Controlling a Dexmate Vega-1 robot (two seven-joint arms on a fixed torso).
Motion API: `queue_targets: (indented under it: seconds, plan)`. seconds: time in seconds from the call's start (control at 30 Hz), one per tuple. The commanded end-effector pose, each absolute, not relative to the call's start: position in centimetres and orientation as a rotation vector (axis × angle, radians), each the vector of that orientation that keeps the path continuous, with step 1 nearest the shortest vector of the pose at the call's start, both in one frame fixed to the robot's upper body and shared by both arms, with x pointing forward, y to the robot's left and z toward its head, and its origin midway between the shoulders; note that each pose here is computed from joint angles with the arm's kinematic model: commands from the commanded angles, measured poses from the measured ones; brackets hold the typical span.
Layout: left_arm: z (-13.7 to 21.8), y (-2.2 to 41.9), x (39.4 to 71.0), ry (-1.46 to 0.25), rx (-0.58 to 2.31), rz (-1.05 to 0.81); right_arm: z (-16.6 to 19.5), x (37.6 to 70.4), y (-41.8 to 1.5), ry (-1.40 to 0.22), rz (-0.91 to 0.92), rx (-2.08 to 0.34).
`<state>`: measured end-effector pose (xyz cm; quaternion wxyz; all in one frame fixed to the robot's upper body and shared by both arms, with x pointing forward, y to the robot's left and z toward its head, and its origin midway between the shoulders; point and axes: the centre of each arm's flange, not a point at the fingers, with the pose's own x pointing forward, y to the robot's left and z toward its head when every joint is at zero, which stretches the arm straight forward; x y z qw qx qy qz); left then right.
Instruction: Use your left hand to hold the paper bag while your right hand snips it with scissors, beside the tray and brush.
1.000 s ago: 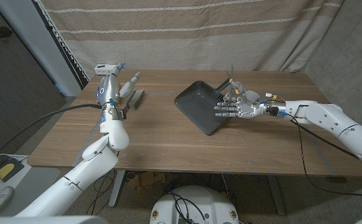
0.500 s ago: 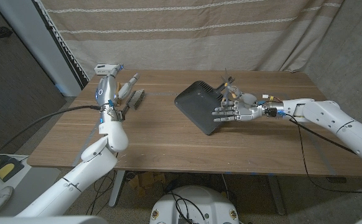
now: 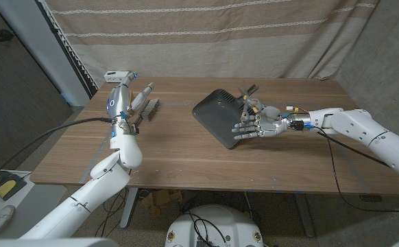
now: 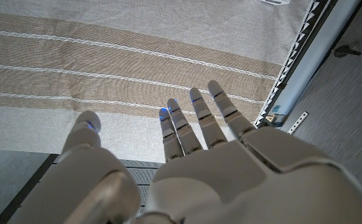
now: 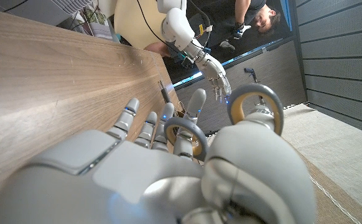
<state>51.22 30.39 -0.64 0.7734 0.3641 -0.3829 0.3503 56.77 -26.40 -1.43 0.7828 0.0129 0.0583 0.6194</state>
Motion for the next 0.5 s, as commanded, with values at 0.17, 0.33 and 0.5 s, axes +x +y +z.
queue_targets:
  seconds: [0.17, 0.33, 0.5]
  plan:
    - [-0.91, 30.50, 51.22, -0.828, 0.789, 0.742, -1.44, 56.49, -25.88, 0.161, 1.376, -0.030]
    - [-1.12, 30.52, 51.12, -0.822, 0.791, 0.744, -1.68, 56.33, -25.70, 0.175, 1.389, -0.033]
    - [-1.27, 30.63, 51.06, -0.821, 0.793, 0.743, -1.59, 56.30, -25.65, 0.179, 1.394, -0.044]
